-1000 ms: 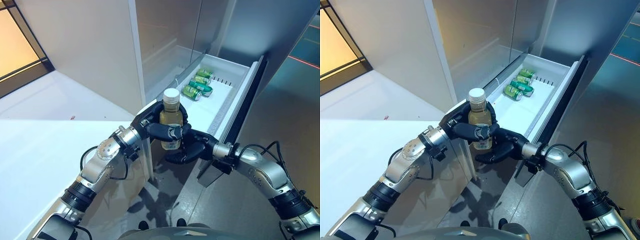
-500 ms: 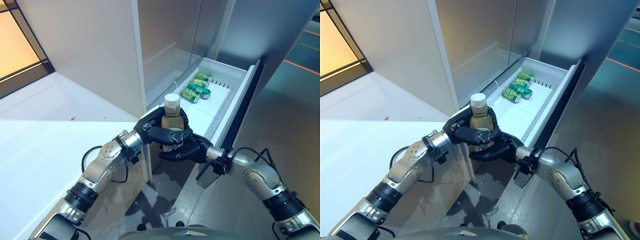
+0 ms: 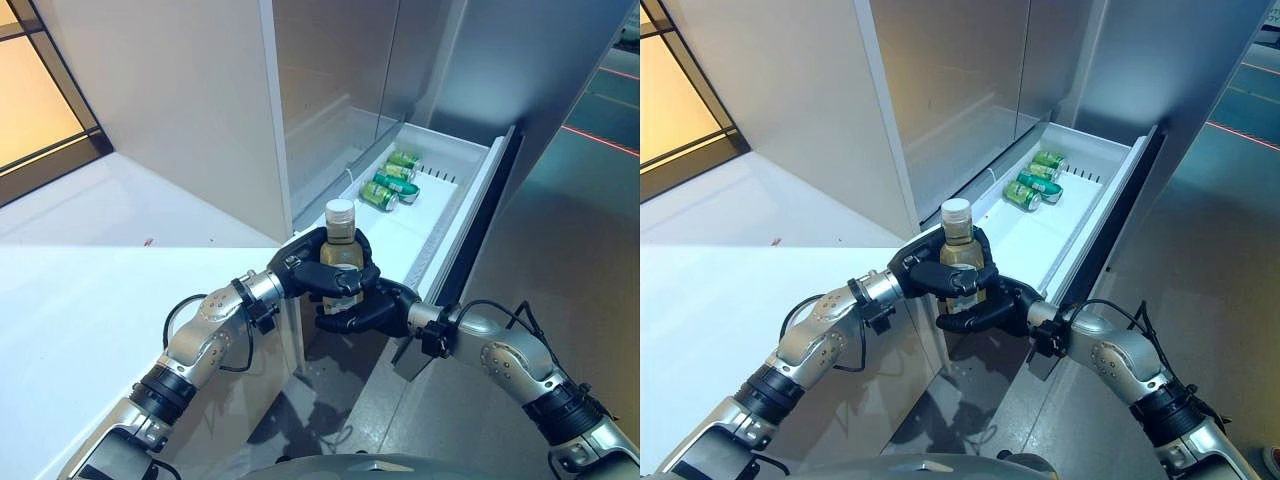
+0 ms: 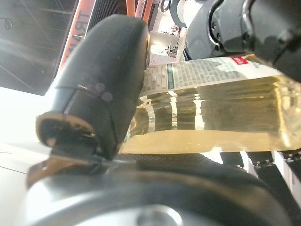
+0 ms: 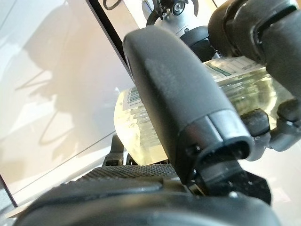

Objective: Put drinks into fridge and close the fridge

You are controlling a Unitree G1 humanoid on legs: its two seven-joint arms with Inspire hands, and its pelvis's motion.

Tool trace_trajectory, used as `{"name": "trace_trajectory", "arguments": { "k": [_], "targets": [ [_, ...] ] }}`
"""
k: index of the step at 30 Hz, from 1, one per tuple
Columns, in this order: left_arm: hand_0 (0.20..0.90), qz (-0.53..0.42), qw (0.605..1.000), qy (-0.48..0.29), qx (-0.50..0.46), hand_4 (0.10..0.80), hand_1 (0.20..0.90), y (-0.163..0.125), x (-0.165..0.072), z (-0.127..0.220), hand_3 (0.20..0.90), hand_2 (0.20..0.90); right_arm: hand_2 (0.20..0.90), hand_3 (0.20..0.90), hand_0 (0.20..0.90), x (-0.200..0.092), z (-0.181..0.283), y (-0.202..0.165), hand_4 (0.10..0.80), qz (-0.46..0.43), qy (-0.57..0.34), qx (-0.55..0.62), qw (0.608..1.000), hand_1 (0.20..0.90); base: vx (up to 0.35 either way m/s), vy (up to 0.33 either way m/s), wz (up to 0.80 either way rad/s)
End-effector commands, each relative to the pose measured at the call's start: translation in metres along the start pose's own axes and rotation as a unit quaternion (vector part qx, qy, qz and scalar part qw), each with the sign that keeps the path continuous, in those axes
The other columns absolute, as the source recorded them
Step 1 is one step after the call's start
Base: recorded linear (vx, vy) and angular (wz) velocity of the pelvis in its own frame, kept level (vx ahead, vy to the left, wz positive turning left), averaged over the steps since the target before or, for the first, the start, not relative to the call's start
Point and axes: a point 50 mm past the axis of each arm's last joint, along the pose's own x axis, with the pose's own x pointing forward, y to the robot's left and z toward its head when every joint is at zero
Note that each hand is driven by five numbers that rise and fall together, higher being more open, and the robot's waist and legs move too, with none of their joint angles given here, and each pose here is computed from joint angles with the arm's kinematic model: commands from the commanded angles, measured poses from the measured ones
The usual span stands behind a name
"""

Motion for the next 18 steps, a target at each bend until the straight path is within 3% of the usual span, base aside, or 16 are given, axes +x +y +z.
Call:
{"name": "trace_trajectory", "arguments": {
  "k": [1,11,12,13,14,18],
  "targets": [
    [0.300,-0.225,0.969,-0.093,-0.051,0.100,0.300,-0.075,0.052,0.012,0.200,0.300,0.300,0.200,0.300,0.016,0.101,0.067,0.100,0.182,-0.226,-0.015,0.957,0.300,0.000,0.000,0.00],
    [0.300,-0.166,0.972,-0.135,0.095,0.100,0.300,-0.066,0.049,0.032,0.200,0.300,0.300,0.200,0.300,0.005,0.127,0.054,0.100,0.106,-0.287,-0.069,0.949,0.300,0.000,0.000,0.00],
    [0.453,-0.154,0.970,-0.146,0.121,0.278,0.453,-0.063,0.048,0.039,0.378,0.453,0.300,0.200,0.300,-0.002,0.136,0.050,0.100,0.089,-0.309,-0.078,0.944,0.300,0.000,0.000,0.00],
    [0.740,-0.145,0.969,-0.152,0.127,0.613,0.740,-0.061,0.047,0.042,0.713,0.740,0.300,0.200,0.300,-0.005,0.141,0.049,0.100,0.081,-0.320,-0.080,0.940,0.300,0.000,0.000,0.00],
    [0.900,-0.140,0.969,-0.156,0.131,0.800,0.900,-0.060,0.047,0.044,0.900,0.900,0.300,0.200,0.300,-0.007,0.144,0.048,0.100,0.075,-0.329,-0.083,0.938,0.300,-0.003,-0.003,0.05],
    [0.900,-0.102,0.963,-0.203,0.147,0.800,0.900,-0.053,0.043,0.062,0.900,0.900,0.300,0.200,0.300,-0.028,0.171,0.041,0.100,0.027,-0.396,-0.095,0.913,0.300,0.000,-0.006,0.08]
  ]
}}
